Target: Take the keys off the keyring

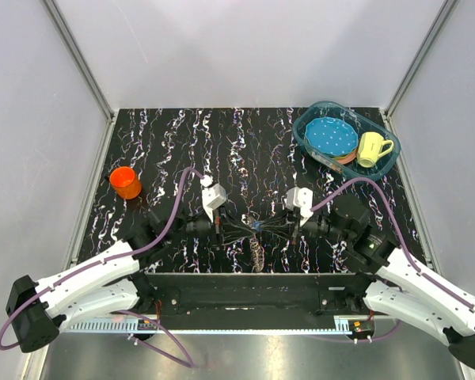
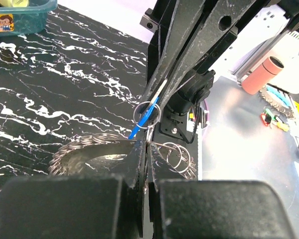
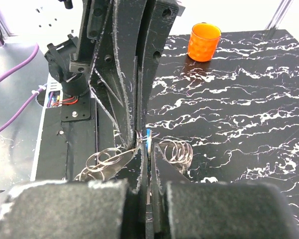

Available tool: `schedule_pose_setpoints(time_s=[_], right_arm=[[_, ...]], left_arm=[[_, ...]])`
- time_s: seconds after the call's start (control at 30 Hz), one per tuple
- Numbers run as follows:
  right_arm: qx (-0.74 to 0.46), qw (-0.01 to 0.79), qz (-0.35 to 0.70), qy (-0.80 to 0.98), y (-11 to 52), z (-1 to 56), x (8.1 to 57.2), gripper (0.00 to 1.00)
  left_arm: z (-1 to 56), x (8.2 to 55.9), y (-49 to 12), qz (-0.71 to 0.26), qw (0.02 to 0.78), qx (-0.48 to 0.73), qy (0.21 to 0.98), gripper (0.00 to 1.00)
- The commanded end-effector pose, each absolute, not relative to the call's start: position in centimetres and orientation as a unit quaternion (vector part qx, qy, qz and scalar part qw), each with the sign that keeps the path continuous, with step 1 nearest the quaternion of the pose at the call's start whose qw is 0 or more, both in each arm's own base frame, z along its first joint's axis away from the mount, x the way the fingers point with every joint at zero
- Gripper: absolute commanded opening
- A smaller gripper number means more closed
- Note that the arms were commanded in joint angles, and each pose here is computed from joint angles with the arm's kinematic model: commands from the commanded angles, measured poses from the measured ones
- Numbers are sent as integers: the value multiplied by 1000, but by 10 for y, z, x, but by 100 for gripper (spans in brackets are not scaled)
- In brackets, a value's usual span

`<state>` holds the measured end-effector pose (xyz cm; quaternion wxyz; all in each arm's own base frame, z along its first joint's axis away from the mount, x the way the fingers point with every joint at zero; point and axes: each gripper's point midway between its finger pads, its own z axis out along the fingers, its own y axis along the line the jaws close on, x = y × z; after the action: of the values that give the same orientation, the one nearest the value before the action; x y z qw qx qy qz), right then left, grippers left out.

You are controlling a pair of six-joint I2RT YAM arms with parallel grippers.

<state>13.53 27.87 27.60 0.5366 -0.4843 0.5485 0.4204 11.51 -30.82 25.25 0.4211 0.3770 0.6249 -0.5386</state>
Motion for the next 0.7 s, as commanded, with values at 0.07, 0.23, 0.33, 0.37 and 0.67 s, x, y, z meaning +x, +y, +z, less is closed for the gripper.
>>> schedule_pose_setpoints(time_s=[0.07,0.23,0.33,0.37,0.67], right_arm=[[-470,583,411,520,272,311,136,10],[-480,576,401,526,273,307,139,11],[-490,575,394,523,276,308,142,19],[-492,575,391,524,277,307,143,21],[-502,578,370,527,281,310,154,29]], left_arm=[[285,114,-314,-564,448,372,586,0],[284,111,-316,-569,439,379,583,0],[286,108,-317,-575,435,386,575,0],[287,107,-318,-579,431,386,574,0],[295,95,-319,-620,411,377,551,0]])
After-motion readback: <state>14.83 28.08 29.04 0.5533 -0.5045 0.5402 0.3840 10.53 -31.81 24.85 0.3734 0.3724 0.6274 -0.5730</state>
